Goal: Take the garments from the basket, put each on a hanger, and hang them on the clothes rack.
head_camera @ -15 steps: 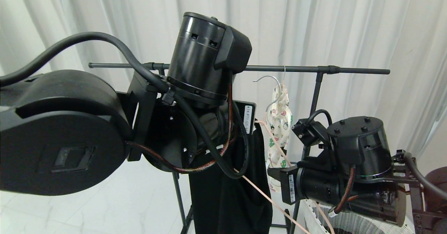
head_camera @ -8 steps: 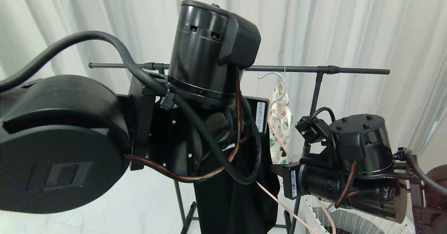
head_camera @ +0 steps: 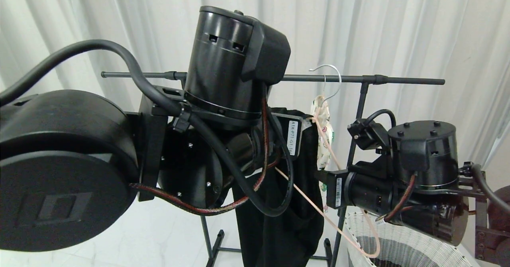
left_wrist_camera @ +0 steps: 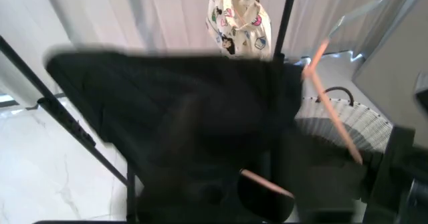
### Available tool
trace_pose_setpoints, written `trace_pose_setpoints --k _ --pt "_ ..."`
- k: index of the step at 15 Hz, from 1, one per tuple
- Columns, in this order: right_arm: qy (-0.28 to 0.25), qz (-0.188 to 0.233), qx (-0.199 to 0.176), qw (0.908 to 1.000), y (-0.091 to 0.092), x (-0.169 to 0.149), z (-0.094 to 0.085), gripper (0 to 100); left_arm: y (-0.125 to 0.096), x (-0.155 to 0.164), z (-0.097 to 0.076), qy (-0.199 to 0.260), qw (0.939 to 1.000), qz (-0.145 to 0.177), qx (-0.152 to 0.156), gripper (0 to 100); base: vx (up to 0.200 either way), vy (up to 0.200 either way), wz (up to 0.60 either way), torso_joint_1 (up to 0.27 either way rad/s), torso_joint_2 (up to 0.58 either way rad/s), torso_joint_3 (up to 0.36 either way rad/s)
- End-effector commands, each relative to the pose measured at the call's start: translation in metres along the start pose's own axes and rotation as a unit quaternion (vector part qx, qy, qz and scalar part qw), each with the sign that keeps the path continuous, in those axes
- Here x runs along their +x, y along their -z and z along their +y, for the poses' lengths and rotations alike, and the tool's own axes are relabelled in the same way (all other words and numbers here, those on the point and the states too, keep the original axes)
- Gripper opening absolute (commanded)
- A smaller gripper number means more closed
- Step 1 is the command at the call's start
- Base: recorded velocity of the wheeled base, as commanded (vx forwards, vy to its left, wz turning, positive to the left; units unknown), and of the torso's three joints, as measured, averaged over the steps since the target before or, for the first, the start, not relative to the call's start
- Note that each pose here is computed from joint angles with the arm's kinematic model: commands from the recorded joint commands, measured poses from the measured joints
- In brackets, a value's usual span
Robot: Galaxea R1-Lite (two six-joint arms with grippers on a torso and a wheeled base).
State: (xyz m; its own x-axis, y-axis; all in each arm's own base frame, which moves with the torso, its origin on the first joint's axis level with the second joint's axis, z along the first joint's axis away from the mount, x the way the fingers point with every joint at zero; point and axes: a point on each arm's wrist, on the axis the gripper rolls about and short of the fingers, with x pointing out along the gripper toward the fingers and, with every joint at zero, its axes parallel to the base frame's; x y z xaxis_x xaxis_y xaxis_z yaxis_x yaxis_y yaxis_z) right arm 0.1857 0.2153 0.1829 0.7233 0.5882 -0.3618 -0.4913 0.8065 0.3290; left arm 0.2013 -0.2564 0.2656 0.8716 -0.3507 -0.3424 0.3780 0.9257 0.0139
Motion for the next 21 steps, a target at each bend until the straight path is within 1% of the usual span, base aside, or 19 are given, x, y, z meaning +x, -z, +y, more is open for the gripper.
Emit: trace_pose_setpoints --k 1,2,4,6,8,10,11,12,13,14,15,16,18,19,20,21 --pt "0.004 -0.017 -0.003 0.9998 -0.002 -0.002 0.0 0 0.001 -0.004 0.003 -0.001 1.0 0.0 0.0 100 0.0 0.0 0.0 0.0 0.0 0.0" --pt "0.004 -0.033 -0.007 0.9994 -0.005 -0.004 0.0 0 0.003 -0.006 0.004 -0.001 1.0 0.003 0.001 100 0.0 0.0 0.0 0.0 0.0 0.0" --pt "0.007 -0.041 -0.025 0.9988 -0.003 -0.007 -0.004 0 0.007 -0.012 0.009 -0.002 1.0 0.006 0.003 100 0.0 0.0 0.0 0.0 0.0 0.0" --pt "0.003 -0.059 -0.037 0.9976 -0.002 -0.007 -0.006 0 0.009 -0.021 0.013 0.001 1.0 0.006 0.004 100 0.0 0.0 0.0 0.0 0.0 0.0" --pt "0.007 -0.064 -0.06 0.9961 0.002 -0.01 -0.012 0 0.021 -0.029 0.02 -0.002 0.9997 0.019 0.014 100 0.0 0.0 0.0 0.0 0.0 0.0" --pt "-0.003 -0.069 -0.089 0.9936 0.009 -0.017 -0.02 0 0.043 -0.047 0.038 -0.002 0.9978 0.041 0.052 100 0.0 0.0 0.0 0.0 0.0 0.0" --pt "-0.015 -0.066 -0.101 0.9926 0.015 -0.023 -0.024 0 0.051 -0.059 0.046 0.01 0.9969 0.044 0.064 100 0.0 0.0 0.0 0.0 0.0 0.0" --pt "-0.03 -0.053 -0.122 0.9906 0.027 -0.03 -0.033 0 0.06 -0.077 0.058 0.034 0.9953 0.042 0.08 100 0.0 0.0 0.0 0.0 0.0 0.0" --pt "-0.045 -0.044 -0.144 0.9876 0.036 -0.038 -0.041 0 0.069 -0.092 0.072 0.057 0.9923 0.04 0.102 100 0.0 0.0 0.0 0.0 0.0 0.0" --pt "-0.059 -0.037 -0.157 0.9852 0.042 -0.043 -0.046 0 0.075 -0.102 0.081 0.071 0.9894 0.037 0.121 100 0.0 0.0 0.0 0.0 0.0 0.0" --pt "-0.083 -0.023 -0.176 0.9805 0.051 -0.051 -0.051 0 0.084 -0.116 0.093 0.091 0.9844 0.029 0.148 100 0.0 0.0 0.0 0.0 0.0 0.0" --pt "-0.102 -0.012 -0.195 0.9755 0.057 -0.056 -0.053 0 0.091 -0.125 0.1 0.112 0.9796 0.023 0.165 100 0.0 0.0 0.0 0.0 0.0 0.0" --pt "-0.133 0.008 -0.228 0.9644 0.068 -0.061 -0.055 0 0.104 -0.139 0.107 0.156 0.969 0.012 0.191 100 0.0 0.0 0.0 0.0 0.0 0.0" --pt "-0.153 0.018 -0.249 0.9562 0.075 -0.064 -0.055 0 0.107 -0.141 0.107 0.185 0.9619 0.009 0.201 100 0.0 0.0 0.0 0.0 0.0 0.0" --pt "-0.17 0.03 -0.259 0.9503 0.082 -0.067 -0.055 0 0.108 -0.141 0.106 0.209 0.9555 0.007 0.208 100 0.0 0.0 0.0 0.0 0.0 0.0" --pt "-0.181 0.035 -0.264 0.9467 0.086 -0.069 -0.052 0 0.109 -0.14 0.105 0.225 0.9512 0.01 0.211 100 0.0 0.0 0.0 0.0 0.0 0.0"
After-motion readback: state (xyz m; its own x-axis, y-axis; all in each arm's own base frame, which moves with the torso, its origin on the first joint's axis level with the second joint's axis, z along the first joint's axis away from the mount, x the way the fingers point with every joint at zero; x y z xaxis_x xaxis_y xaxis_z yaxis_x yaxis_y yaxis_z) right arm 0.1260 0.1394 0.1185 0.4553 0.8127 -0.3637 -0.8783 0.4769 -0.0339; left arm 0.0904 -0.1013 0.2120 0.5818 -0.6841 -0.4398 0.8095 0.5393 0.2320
